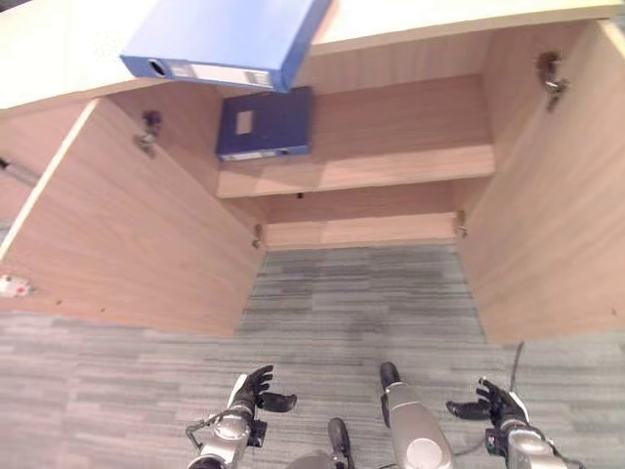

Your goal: Put the empty folder in the office cabinet

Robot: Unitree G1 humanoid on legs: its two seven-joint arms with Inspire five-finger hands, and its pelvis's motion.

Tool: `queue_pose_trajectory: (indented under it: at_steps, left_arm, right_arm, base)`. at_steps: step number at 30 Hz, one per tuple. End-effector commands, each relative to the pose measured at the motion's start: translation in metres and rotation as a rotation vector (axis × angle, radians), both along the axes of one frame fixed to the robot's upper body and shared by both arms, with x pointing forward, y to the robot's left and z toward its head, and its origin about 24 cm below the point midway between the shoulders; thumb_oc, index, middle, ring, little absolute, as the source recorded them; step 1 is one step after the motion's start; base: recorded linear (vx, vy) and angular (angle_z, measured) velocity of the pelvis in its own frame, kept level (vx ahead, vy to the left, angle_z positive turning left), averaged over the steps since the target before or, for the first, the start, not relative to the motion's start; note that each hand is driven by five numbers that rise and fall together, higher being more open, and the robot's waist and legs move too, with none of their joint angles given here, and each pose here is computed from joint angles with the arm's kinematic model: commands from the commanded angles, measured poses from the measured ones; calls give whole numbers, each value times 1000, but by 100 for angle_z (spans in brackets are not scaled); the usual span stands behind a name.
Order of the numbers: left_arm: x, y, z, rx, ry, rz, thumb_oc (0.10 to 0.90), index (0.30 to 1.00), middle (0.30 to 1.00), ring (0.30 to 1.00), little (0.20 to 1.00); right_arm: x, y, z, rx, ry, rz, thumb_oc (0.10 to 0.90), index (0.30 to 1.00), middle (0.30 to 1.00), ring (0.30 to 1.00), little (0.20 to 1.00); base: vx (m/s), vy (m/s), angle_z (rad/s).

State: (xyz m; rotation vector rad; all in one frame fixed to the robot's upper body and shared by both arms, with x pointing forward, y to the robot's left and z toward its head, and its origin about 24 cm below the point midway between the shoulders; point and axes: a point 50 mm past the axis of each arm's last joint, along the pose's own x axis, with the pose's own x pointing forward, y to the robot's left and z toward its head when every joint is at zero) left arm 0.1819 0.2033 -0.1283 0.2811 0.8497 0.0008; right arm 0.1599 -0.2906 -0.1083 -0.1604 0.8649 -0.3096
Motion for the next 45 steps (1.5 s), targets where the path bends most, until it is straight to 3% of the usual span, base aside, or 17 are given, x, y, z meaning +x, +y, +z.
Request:
queue_pose_trajectory:
  at_steps: [1,19,37,45]
  left_arm:
    - [-3,10,3,40,-15,-37,800,900,900,900,900]
    - [-2,8,4,58,-5,-81,800,900,900,900,900]
    - [-26,23,-5,89,65,-38,800,900,900,900,900]
    - [-36,28,-7,118,99,-75,800,900,900,900,900]
  right_arm:
    - [0,-10,6,-58,-14,45,800,900,900,900,900]
    - [-26,-11,-7,-79,127,107,800,900,900,900,900]
    - [-19,0,-12,-89,153,184,800,900,900,900,900]
    - [-17,21,-19,-47,162,245,800,900,900,900,900]
  base:
    - [157,-166,45]
    - [214,-148,10]
    - [395,34,-52]
    - [474,101,-18]
